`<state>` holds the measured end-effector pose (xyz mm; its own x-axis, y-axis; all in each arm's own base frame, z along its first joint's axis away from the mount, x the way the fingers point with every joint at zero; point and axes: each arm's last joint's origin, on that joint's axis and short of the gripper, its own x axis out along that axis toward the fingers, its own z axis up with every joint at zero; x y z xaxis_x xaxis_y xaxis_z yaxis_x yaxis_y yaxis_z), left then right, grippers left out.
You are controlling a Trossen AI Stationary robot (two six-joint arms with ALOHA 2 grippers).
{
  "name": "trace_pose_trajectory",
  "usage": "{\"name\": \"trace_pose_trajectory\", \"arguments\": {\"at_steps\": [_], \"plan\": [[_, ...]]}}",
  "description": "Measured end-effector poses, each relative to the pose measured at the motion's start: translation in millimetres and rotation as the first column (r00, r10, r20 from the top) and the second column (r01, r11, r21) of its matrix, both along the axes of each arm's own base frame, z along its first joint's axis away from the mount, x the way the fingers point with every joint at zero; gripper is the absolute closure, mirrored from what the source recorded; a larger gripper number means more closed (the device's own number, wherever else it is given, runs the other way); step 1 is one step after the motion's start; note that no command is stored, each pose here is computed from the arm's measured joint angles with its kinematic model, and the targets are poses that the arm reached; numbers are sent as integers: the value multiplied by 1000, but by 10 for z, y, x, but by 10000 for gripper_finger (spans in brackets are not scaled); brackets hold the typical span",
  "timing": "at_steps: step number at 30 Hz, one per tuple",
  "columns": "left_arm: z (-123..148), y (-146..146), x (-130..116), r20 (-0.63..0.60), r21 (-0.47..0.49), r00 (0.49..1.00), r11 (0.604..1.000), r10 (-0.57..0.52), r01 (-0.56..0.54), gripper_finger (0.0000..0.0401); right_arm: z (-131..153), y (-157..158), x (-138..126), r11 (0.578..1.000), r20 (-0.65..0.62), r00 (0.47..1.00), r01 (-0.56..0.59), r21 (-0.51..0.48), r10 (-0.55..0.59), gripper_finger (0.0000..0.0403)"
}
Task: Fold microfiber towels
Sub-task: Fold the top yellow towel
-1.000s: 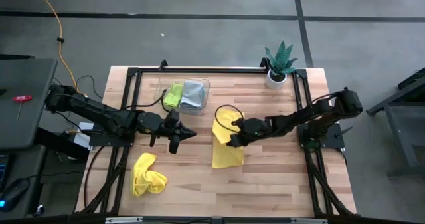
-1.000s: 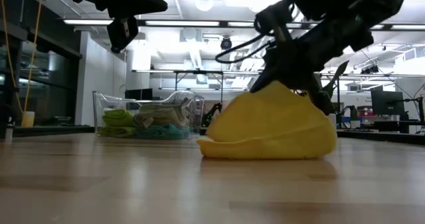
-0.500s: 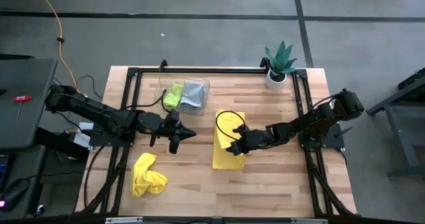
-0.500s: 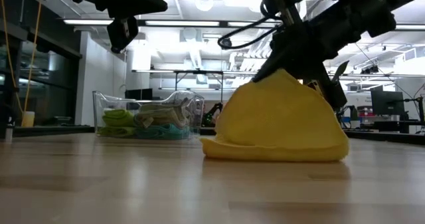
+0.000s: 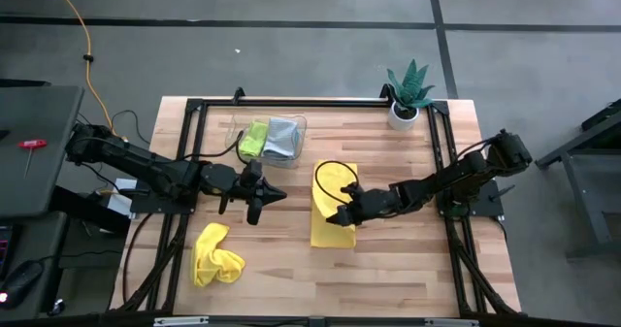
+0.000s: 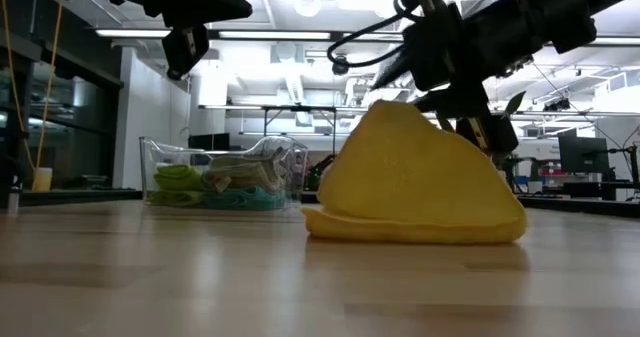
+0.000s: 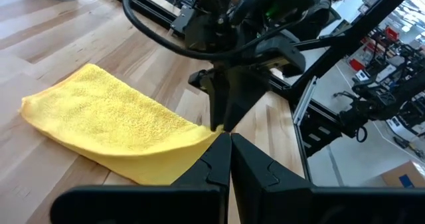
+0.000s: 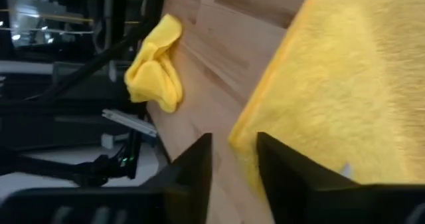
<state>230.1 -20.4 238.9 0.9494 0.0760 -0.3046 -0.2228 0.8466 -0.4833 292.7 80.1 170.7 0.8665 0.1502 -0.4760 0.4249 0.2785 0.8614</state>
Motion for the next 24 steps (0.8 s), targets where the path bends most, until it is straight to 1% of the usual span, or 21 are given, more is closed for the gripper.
{"name": "trace_pose_trajectory", "arguments": {"at_steps": [2, 5, 9, 12, 15, 18, 21, 23, 24], "plan": [[0, 0, 0, 0, 0, 1000, 1000, 0, 0, 400, 23, 11, 10, 1000, 23, 999, -24, 19, 23, 269], [0, 0, 0, -1, 16, 1000, 1000, -5, 5, 400, 29, 24, 10, 997, 22, 998, -54, 57, 53, 244], [0, 0, 0, -2, 26, 1000, 1000, -8, 8, 400, 40, 41, 11, 991, 25, 996, -89, 104, 87, 235], [0, 1, 0, -3, 34, 1000, 999, -11, 11, 400, 68, 51, 26, 986, 38, 992, -124, 114, 120, 235], [0, 0, 0, -4, 42, 1000, 999, -14, 14, 400, 134, -2, 84, 989, 71, 989, -137, 63, 132, 234], [6, 0, 2, 3, 42, 1000, 999, -14, 13, 400, 188, -130, 149, 992, 81, 989, -120, -41, 123, 234], [7, 0, 1, 5, 23, 1000, 1000, -8, 8, 400, 183, -259, 128, 983, 4, 993, -114, -141, 116, 235], [6, -1, 1, 4, 16, 1000, 1000, -6, 6, 400, 160, -314, 66, 975, -67, 991, -129, -180, 119, 237], [5, -3, 1, 3, 17, 1000, 1000, -8, 8, 400, 135, -327, 25, 973, -106, 987, -137, -184, 119, 237]]}}
